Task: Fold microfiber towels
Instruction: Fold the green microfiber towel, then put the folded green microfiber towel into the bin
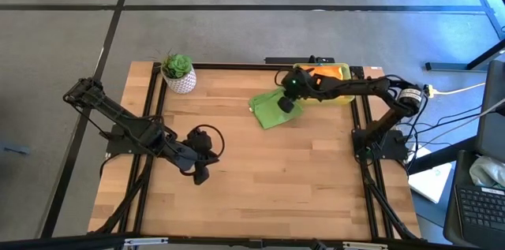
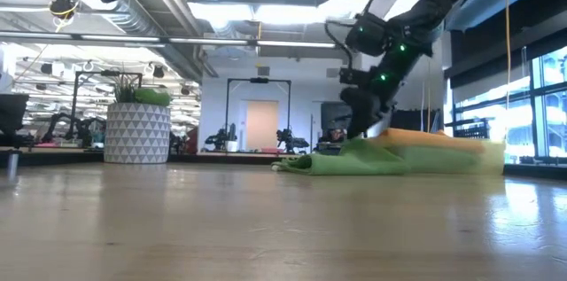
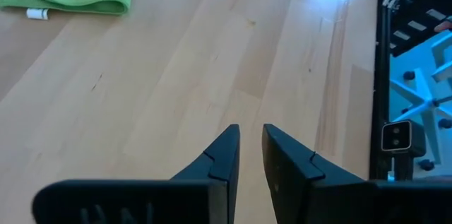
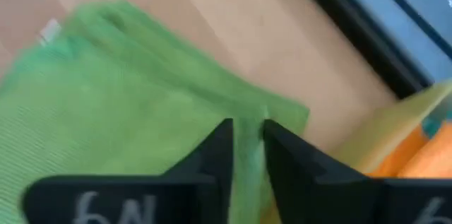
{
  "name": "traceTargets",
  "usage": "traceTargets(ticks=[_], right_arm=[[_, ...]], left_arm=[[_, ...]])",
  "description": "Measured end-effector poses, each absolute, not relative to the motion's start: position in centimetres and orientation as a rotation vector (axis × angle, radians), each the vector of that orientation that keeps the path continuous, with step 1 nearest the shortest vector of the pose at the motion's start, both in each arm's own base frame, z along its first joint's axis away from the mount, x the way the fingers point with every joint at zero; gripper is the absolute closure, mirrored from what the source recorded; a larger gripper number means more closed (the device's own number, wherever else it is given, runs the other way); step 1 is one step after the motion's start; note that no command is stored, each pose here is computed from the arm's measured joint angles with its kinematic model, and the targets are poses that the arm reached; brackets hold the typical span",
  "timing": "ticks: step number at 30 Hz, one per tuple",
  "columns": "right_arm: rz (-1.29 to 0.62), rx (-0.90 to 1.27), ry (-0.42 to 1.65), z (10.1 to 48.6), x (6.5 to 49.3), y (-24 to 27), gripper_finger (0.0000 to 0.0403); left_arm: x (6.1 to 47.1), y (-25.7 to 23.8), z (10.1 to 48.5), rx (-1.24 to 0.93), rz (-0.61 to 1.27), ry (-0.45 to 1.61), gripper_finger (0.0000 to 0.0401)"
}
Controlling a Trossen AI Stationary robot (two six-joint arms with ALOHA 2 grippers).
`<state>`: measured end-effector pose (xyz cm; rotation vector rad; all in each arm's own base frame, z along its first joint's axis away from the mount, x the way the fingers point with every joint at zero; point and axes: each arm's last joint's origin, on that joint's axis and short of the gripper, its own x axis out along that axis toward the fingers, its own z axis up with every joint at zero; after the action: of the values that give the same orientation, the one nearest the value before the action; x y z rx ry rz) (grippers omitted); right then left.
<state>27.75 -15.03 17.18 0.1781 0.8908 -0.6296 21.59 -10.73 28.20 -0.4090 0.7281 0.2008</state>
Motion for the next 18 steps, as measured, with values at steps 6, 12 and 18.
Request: traceTargets(ticks=[6,12,18], right_arm=[[-0.708,0.090,0.811,20.8,28.5,-15.7,0.0222],[-0.458,0.283,0.877,21.9,29.0,-13.9,0.0148],[-0.126,0.004,1.050,18.7,29.5,-9.0,0.0142]], left_arm=[[21.7,-10.8,28.4,-0.448,0.202,0.707,0.0345],[21.7,-10.8,28.4,-0.471,0.209,0.704,0.0345],[21.7,-10.8,28.4,-0.470,0.211,0.702,0.0345]])
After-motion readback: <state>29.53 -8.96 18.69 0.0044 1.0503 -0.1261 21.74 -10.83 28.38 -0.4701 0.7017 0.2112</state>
